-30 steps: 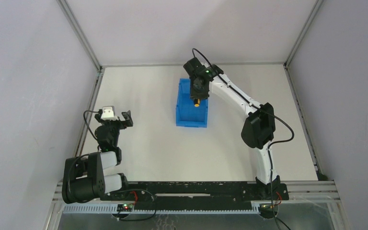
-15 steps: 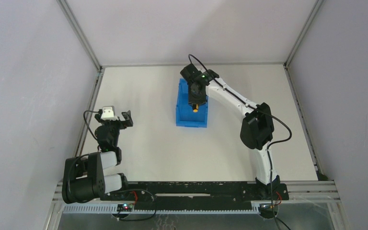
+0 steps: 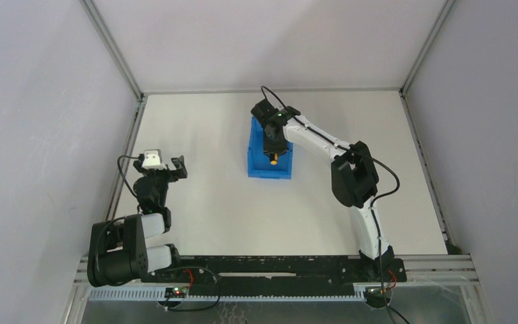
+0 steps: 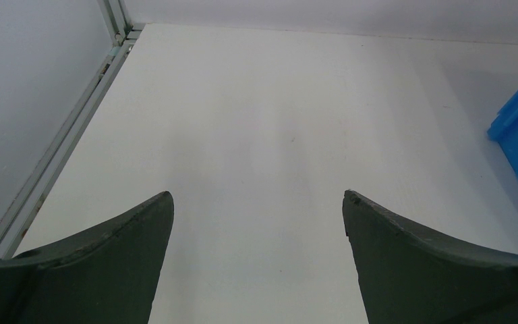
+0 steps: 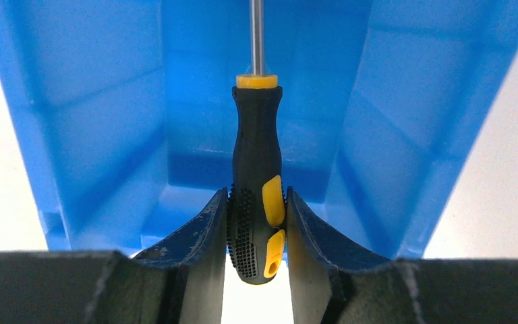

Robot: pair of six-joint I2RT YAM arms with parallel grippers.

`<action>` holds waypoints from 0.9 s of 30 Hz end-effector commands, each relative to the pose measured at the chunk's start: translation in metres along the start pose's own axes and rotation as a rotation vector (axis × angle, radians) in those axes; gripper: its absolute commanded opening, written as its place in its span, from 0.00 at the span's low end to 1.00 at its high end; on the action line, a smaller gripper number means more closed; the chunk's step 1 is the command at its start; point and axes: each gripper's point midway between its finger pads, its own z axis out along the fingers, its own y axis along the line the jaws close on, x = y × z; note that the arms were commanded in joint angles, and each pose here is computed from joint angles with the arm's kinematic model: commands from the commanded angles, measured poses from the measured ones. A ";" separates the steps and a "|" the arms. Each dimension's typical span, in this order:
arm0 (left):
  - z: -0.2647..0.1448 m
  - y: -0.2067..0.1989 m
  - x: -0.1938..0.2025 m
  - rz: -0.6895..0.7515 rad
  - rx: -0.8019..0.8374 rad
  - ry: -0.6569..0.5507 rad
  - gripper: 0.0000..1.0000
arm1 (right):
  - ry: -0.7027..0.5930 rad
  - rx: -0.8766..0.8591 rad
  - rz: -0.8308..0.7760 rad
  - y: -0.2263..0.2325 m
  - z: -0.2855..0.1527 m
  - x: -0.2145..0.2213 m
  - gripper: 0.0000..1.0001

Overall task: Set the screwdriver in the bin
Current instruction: Place the screwdriver in the bin.

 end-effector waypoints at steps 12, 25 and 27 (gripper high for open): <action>-0.001 -0.002 -0.016 0.003 0.006 -0.078 1.00 | -0.031 0.008 0.007 0.012 0.031 -0.005 0.00; -0.001 -0.002 -0.016 0.003 0.006 -0.078 1.00 | -0.011 0.015 0.010 0.012 0.049 0.002 0.00; -0.001 -0.002 -0.017 0.003 0.006 -0.079 1.00 | -0.011 0.021 0.009 0.011 0.051 0.002 0.00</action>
